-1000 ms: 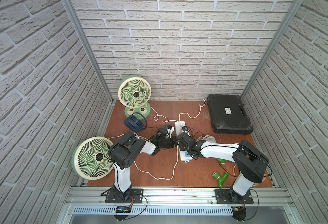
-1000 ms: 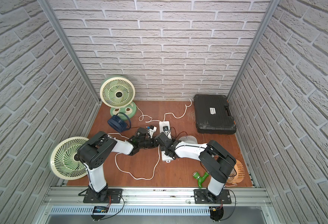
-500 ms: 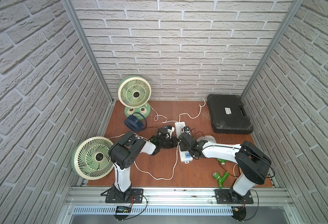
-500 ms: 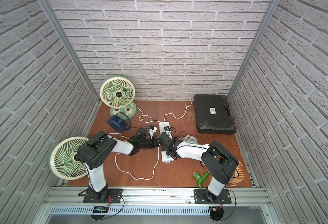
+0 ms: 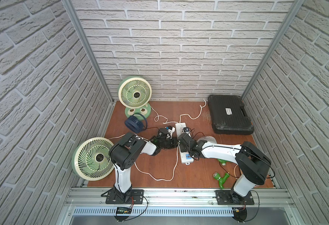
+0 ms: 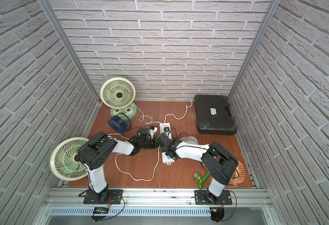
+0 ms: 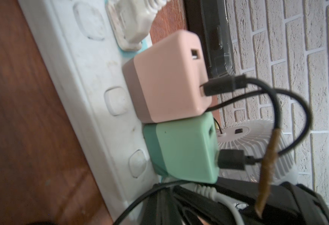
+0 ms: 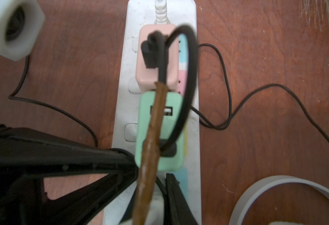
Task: Unplug the desk fan from the power strip
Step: Remove the plug from the socket.
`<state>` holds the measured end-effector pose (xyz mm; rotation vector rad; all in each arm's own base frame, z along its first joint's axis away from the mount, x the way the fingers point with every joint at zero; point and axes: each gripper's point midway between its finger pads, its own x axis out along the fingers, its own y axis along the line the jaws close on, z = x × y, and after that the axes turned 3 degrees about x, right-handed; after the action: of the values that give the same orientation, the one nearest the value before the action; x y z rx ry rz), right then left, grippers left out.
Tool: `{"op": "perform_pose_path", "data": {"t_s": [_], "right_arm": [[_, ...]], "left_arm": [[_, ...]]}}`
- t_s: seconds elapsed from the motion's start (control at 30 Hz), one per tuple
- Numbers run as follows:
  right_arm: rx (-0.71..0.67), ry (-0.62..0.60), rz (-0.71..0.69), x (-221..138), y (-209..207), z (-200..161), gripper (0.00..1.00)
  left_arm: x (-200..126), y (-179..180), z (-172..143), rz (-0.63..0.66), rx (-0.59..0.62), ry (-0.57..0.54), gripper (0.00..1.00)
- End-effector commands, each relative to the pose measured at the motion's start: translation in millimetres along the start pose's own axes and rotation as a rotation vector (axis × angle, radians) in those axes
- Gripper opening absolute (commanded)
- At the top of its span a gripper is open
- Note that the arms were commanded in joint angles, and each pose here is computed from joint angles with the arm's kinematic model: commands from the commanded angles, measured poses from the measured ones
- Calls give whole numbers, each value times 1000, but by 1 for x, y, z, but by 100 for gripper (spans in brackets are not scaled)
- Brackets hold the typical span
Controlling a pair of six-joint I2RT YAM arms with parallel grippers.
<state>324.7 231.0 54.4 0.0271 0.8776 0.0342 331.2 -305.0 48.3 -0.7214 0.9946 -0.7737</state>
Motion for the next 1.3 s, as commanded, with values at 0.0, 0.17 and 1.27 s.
{"op": "perform_pose_path", "data": {"t_s": [0.0, 0.17, 1.27], "right_arm": [[59, -53, 29, -5, -2, 15, 3], [73, -30, 90, -3, 9, 13, 3], [32, -76, 45, -20, 5, 23, 4]], "left_arm": [[3, 19, -10, 59, -26, 30, 0], [4, 20, -10, 62, -29, 30, 0], [2, 28, -12, 74, -43, 26, 0]]}}
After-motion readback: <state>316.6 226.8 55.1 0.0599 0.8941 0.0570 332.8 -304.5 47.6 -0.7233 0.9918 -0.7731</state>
